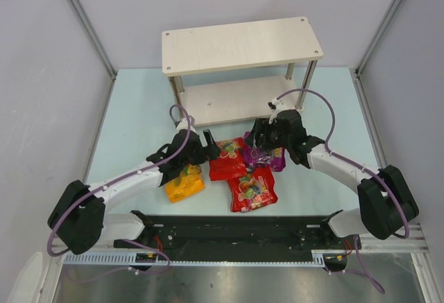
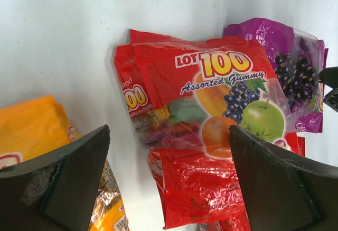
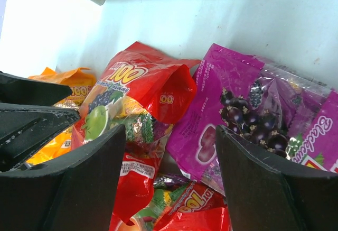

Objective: Place and organize the candy bags onto the shelf

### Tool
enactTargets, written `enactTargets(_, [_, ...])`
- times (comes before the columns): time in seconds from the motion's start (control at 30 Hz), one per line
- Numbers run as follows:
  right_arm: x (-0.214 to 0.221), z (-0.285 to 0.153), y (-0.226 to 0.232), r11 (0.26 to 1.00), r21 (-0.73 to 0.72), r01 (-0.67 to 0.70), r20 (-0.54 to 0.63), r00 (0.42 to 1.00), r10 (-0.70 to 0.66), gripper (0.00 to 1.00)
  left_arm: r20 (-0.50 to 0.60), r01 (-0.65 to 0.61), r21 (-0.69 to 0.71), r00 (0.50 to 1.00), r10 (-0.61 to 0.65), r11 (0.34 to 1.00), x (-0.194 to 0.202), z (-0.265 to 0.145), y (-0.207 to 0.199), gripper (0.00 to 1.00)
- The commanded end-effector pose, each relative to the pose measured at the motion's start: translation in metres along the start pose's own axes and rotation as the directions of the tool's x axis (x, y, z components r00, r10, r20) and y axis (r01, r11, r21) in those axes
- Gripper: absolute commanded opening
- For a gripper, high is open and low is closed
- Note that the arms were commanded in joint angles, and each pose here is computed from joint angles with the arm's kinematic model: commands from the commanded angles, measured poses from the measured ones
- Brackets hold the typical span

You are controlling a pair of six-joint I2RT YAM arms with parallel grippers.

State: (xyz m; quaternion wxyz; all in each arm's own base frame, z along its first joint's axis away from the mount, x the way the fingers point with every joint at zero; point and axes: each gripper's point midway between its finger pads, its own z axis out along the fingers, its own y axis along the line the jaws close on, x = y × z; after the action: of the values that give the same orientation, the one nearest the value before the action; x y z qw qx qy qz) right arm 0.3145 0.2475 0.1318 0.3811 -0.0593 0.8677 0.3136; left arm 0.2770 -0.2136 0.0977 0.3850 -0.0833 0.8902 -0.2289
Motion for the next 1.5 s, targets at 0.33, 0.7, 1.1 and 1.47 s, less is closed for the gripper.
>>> enactTargets(0.33, [-0.001,0.031,0.020,0.995,-0.083,-0.056,-0.040,0.998,0.053,0.72,0.025,0.071,0.048,0.997,-0.073,0.996,-0.007,0.012,-0.016,1.00])
enactTargets(0.7, [-0.005,0.023,0.054,0.994,-0.105,-0.016,-0.009,1.000,0.015,0.72,0.048,0.113,0.074,0.992,-0.117,0.991,-0.004,0.003,-0.012,0.99])
enactTargets(1.1, [-0.014,0.012,0.065,0.997,-0.080,0.007,0.033,0.999,-0.004,0.72,0.025,0.126,0.072,0.991,-0.128,0.989,0.006,0.007,-0.007,0.99])
enactTargets(1.47, [0.038,0.038,0.064,0.998,-0.058,-0.011,-0.126,0.992,0.004,0.65,-0.009,0.131,0.080,0.991,-0.131,0.988,0.017,0.013,-0.006,0.98])
